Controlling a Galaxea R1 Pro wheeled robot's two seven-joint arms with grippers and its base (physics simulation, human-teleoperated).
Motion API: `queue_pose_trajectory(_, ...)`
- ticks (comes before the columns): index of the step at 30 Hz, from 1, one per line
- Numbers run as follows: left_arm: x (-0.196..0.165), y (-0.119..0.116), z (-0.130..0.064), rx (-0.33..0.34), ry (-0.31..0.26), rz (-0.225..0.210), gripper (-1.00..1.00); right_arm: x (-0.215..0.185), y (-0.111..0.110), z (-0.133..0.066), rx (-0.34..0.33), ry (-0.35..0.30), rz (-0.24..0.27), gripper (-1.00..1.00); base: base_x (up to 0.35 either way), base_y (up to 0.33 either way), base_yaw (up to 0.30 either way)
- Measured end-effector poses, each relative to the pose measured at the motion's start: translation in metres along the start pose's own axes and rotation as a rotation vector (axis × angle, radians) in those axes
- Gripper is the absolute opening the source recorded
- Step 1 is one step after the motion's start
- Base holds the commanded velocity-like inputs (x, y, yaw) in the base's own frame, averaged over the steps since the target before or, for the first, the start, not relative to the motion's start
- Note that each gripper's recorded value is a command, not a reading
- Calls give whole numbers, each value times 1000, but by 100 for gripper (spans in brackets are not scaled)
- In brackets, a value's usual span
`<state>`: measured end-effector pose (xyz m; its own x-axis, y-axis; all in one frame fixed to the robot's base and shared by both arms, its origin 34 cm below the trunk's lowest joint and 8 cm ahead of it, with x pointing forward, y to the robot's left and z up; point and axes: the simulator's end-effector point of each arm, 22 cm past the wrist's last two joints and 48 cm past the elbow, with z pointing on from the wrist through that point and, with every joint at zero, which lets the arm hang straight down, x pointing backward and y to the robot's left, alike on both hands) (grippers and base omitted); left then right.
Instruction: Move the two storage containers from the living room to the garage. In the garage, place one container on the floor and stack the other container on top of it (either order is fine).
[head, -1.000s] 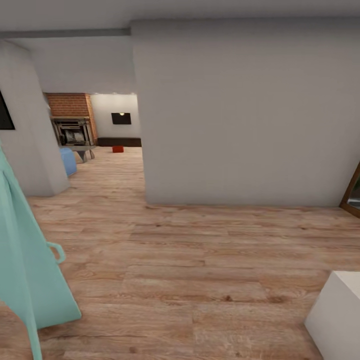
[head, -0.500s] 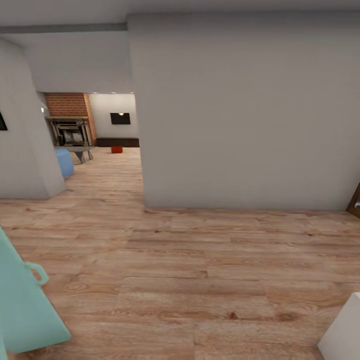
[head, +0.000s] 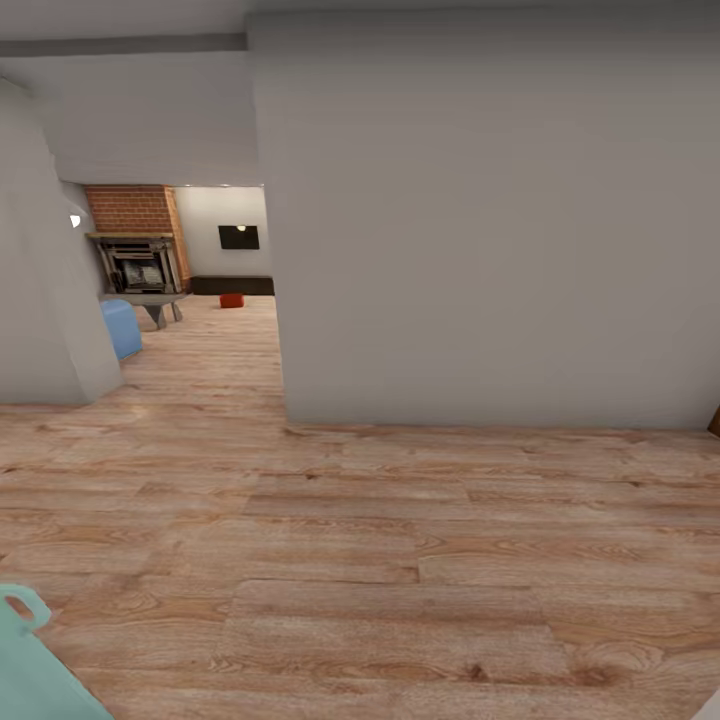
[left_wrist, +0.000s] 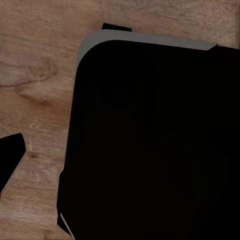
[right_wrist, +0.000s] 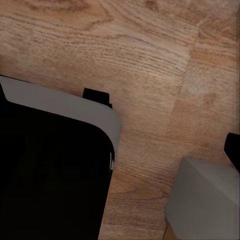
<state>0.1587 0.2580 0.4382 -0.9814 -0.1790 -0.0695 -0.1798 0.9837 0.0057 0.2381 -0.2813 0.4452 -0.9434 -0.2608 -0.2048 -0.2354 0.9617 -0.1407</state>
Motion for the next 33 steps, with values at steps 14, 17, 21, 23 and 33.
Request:
queue_pose_trajectory(14, 0, 0, 0, 2, 1, 2, 100, 0, 0, 0, 0, 1, 0, 100, 324, 0, 0)
queue_pose_trajectory(17, 0, 0, 0, 1, 2, 1, 100, 0, 0, 0, 0, 1, 0, 100, 324, 0, 0)
queue_pose_trajectory(21, 0, 1, 0, 0, 2, 1, 100, 0, 0, 0, 0, 1, 0, 100, 324, 0, 0)
queue_pose_trajectory(23, 0, 1, 0, 0, 1, 2, 100, 0, 0, 0, 0, 1, 0, 100, 324, 0, 0)
queue_pose_trajectory(33, -1, -1, 0, 2, -2, 0, 100, 0, 0, 0, 0, 0, 0, 100, 324, 0, 0)
